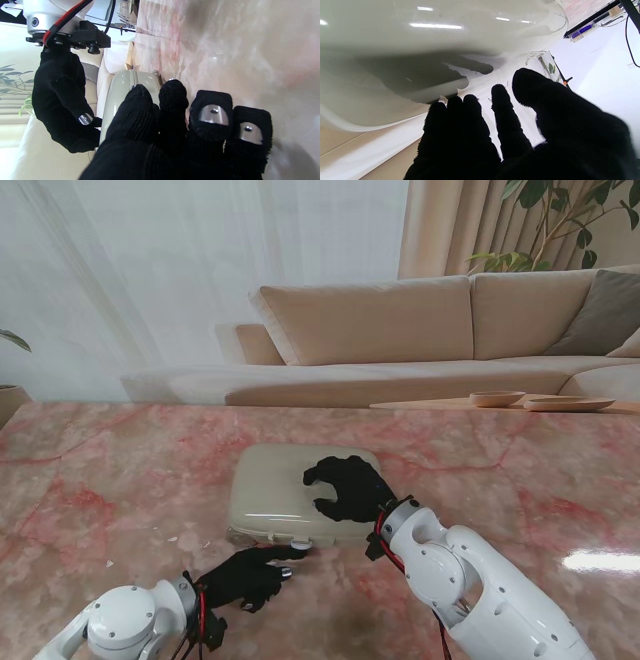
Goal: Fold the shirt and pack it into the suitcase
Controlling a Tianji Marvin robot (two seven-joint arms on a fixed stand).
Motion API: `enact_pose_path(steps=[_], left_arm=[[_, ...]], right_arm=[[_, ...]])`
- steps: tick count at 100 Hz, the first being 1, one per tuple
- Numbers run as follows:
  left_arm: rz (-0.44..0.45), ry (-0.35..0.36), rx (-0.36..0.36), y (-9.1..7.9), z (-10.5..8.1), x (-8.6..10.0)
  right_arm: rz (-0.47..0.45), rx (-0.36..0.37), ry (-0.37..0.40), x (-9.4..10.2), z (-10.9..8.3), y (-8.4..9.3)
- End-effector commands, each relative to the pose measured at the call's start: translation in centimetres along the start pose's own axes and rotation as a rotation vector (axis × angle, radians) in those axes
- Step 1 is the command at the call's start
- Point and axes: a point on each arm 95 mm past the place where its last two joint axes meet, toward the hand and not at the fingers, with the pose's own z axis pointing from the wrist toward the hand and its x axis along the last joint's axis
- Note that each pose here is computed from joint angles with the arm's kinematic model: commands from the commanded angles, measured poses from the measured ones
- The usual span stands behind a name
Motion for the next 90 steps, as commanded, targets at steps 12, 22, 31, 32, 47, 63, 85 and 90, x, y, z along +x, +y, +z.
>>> enact_pose_path(steps=[12,22,31,32,47,63,85,90], left_arm=[[-0.002,0.006,0.009,0.2,-0.1,-0.1],[-0.006,0.017,0.015,0.1,0.0,0.0],[-0.009,0.034,0.019,0.1,0.0,0.4],[-0.009,0.035,0.018,0.1,0.0,0.4],[-0.002,0.060,0.018,0.1,0.2,0.9],[0.003,0.068,0.025,0.0,0.3,1.1],[0.006,0.053,0.038,-0.1,0.3,1.1],[0.009,0.052,0.041,-0.1,0.4,1.1]], right_arm=[[0.031,0.144,-0.078,-2.0,-1.7,-4.7],[0.031,0.146,-0.079,-2.0,-1.7,-4.7],[0.031,0.147,-0.079,-2.0,-1.7,-4.8],[0.031,0.148,-0.080,-2.0,-1.7,-4.8],[0.034,0.150,-0.083,-2.1,-1.7,-4.8],[0.035,0.155,-0.085,-2.1,-1.8,-4.9],[0.035,0.157,-0.089,-2.2,-1.8,-4.8],[0.034,0.157,-0.089,-2.2,-1.8,-4.8]])
